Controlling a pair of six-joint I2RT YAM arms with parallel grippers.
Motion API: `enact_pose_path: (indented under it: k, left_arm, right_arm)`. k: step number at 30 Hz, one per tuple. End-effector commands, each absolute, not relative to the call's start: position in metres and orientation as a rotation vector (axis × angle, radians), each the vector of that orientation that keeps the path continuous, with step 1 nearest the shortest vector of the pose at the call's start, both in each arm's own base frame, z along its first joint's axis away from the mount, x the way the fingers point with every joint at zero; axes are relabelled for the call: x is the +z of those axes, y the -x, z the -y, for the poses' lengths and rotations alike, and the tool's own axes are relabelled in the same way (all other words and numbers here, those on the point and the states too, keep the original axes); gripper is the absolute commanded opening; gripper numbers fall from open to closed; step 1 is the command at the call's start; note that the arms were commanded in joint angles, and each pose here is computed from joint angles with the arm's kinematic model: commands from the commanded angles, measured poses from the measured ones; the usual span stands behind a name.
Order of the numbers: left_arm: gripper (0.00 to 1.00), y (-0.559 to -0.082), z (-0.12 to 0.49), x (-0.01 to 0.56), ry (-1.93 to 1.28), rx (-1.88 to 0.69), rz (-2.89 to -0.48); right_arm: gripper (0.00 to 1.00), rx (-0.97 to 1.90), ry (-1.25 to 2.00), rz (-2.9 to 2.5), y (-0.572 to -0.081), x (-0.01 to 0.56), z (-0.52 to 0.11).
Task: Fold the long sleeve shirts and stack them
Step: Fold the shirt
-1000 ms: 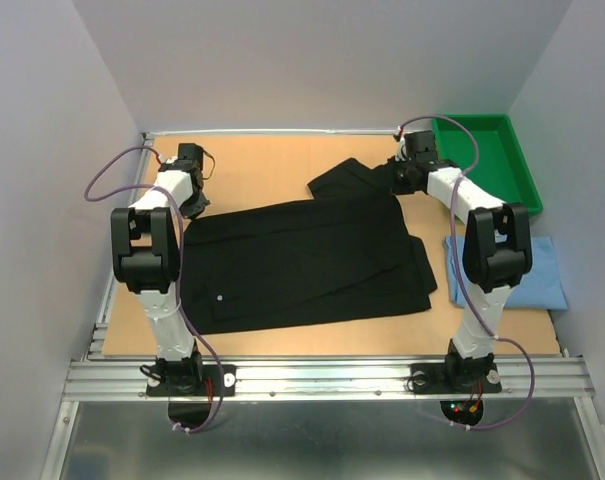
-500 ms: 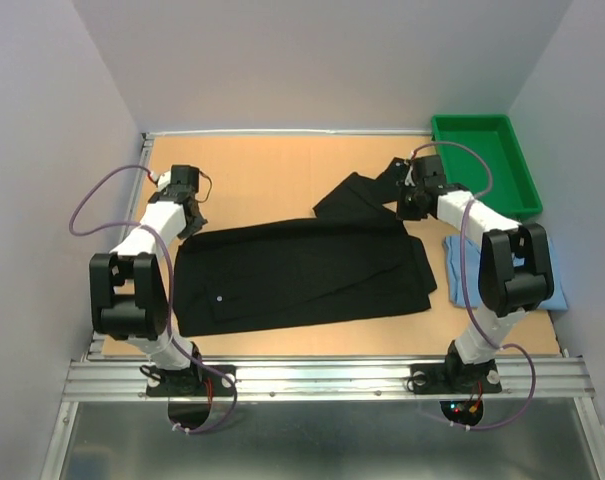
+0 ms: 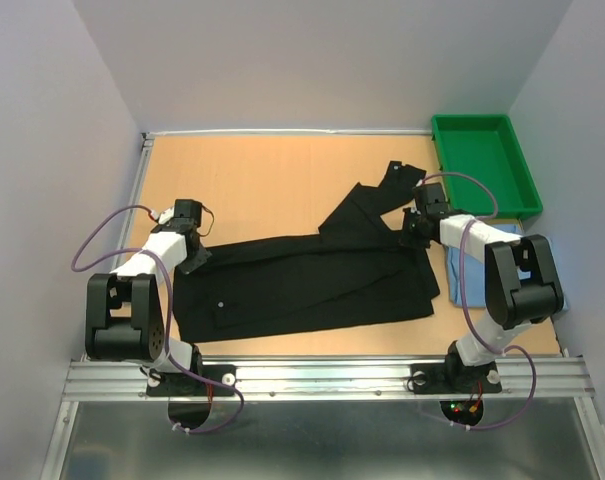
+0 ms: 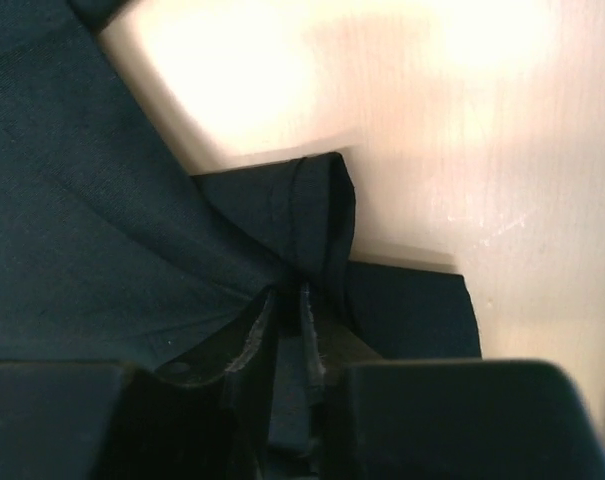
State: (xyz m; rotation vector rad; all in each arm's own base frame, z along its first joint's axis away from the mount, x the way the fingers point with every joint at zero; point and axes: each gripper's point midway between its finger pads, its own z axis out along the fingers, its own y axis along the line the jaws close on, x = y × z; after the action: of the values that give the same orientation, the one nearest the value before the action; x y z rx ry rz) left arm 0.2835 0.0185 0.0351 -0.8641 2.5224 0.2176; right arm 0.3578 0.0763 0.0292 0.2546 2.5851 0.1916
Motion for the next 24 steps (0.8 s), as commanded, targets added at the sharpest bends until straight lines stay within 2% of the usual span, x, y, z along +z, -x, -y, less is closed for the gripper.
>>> enact_pose_path:
  k: [1,4,6,7,8,9,10,11,13,16,19,20,24]
  left_arm:
    - [0.12,-0.279,-0.031,0.037,0.91,0.313,-2.482]
    - [0.23,-0.285,-0.042,0.056,0.888,0.372,-2.42]
    - [0.29,-0.29,-0.044,0.068,0.871,0.371,-2.391]
    - [0.38,-0.295,-0.043,0.079,0.863,0.344,-2.365]
    - [0.39,-0.297,-0.041,0.084,0.852,0.324,-2.358]
    - [0.45,-0.299,-0.039,0.09,0.836,0.303,-2.351]
    - [0.52,-0.303,-0.034,0.099,0.823,0.249,-2.337]
    - [0.55,-0.304,-0.031,0.103,0.814,0.219,-2.33]
    - [0.63,-0.306,-0.024,0.108,0.797,0.158,-2.32]
    - [0.68,-0.311,-0.008,0.112,0.767,0.029,-2.312]
    - [0.7,-0.31,-0.004,0.104,0.764,0.008,-2.328]
    - [0.7,-0.312,-0.004,0.101,0.762,0.009,-2.332]
    - [0.7,-0.317,-0.002,0.095,0.743,-0.003,-2.326]
  right_arm:
    - [0.25,0.164,-0.298,-2.46,-0.372,0.054,-0.068]
    - [0.31,0.163,-0.271,-2.399,-0.376,0.076,-0.066]
    - [0.41,0.184,-0.236,-2.365,-0.378,0.091,-0.069]
    - [0.44,0.207,-0.198,-2.351,-0.378,0.098,-0.073]
    - [0.48,0.222,-0.178,-2.32,-0.38,0.111,-0.075]
    - [0.54,0.24,-0.158,-2.297,-0.382,0.121,-0.078]
    - [0.55,0.282,-0.104,-2.28,-0.383,0.13,-0.088]
    - [0.59,0.297,-0.081,-2.262,-0.383,0.138,-0.092]
    - [0.6,0.344,-0.033,-2.233,-0.386,0.152,-0.105]
    - [0.65,0.353,-0.04,-2.215,-0.396,0.16,-0.108]
    - [0.75,0.259,-0.113,-2.201,-0.415,0.162,-0.096]
    - [0.83,0.236,-0.131,-2.197,-0.42,0.162,-0.093]
    - [1.0,0.179,-0.234,-2.182,-0.449,0.162,-0.081]
